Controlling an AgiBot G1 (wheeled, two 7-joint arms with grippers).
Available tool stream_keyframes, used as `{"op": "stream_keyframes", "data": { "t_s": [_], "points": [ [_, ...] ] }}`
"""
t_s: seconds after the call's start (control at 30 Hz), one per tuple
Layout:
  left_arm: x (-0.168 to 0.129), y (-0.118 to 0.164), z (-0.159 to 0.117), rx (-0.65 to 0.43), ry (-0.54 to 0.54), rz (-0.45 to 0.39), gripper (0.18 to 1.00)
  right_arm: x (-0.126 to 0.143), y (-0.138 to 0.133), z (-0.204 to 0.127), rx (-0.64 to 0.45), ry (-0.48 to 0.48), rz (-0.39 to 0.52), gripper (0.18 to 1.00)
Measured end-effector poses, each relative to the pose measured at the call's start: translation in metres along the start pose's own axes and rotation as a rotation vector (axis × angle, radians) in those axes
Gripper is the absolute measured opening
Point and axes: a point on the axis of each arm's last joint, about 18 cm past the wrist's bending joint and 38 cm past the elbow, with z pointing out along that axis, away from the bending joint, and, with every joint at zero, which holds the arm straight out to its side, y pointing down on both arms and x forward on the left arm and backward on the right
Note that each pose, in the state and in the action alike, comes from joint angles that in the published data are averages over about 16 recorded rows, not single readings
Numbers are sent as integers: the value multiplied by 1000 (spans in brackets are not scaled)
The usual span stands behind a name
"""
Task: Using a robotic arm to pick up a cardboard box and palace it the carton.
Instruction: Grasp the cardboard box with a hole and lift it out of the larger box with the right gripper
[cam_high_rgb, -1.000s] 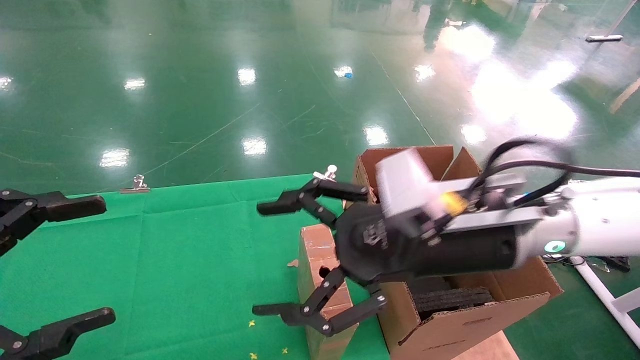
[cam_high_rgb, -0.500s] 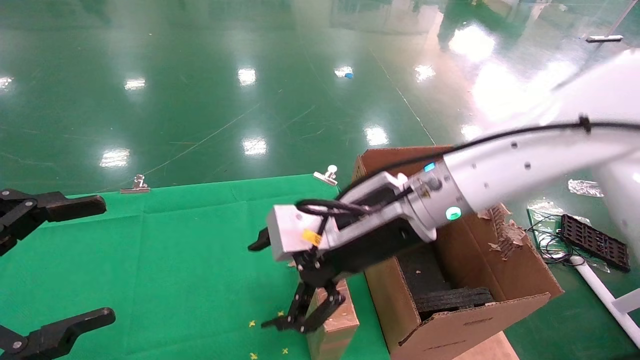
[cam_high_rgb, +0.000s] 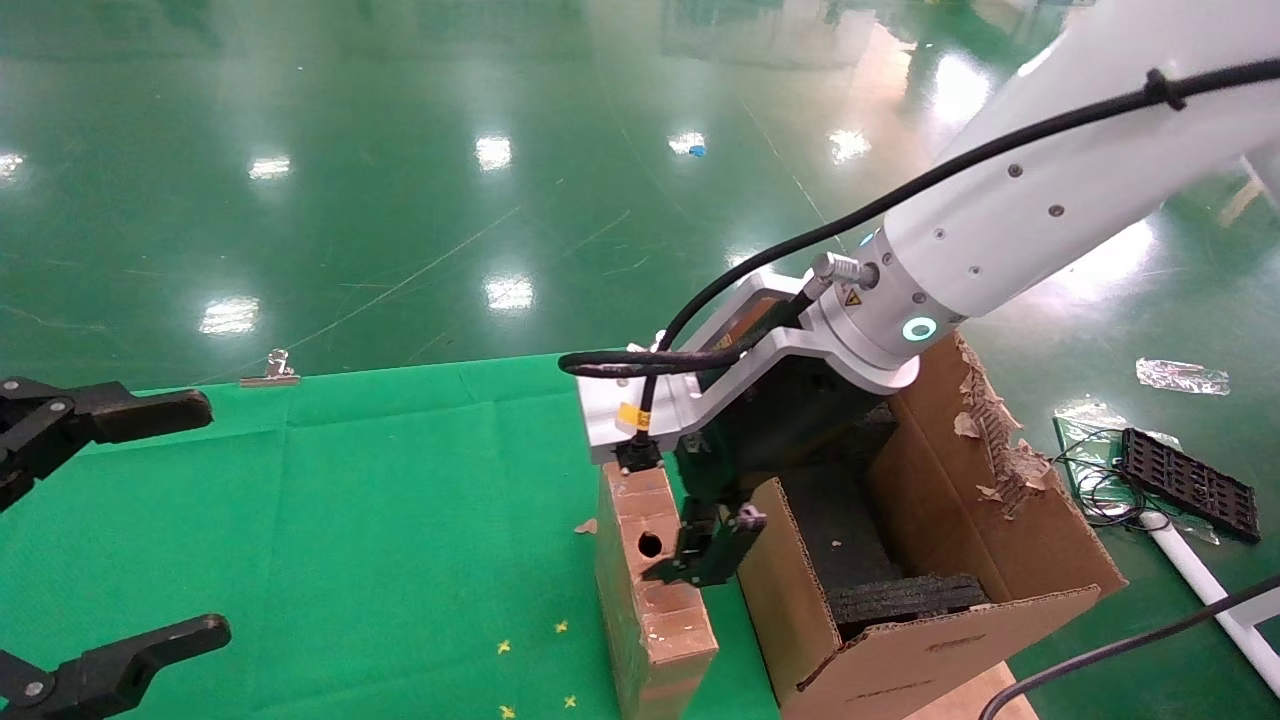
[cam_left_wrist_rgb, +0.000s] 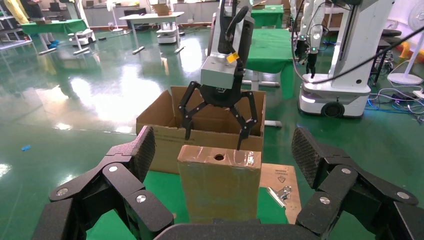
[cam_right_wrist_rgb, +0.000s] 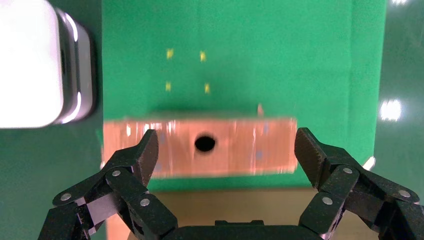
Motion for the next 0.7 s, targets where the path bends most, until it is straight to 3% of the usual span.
{"op": "stream_keyframes", "data": {
  "t_s": [0.37,0.7],
  "points": [
    [0,0,0,0,0,0,1001,0,-4,6,-192,-42,44,1000],
    [0,0,0,0,0,0,1001,5,-13,17,-282,-24,91,1000]
  ]
}}
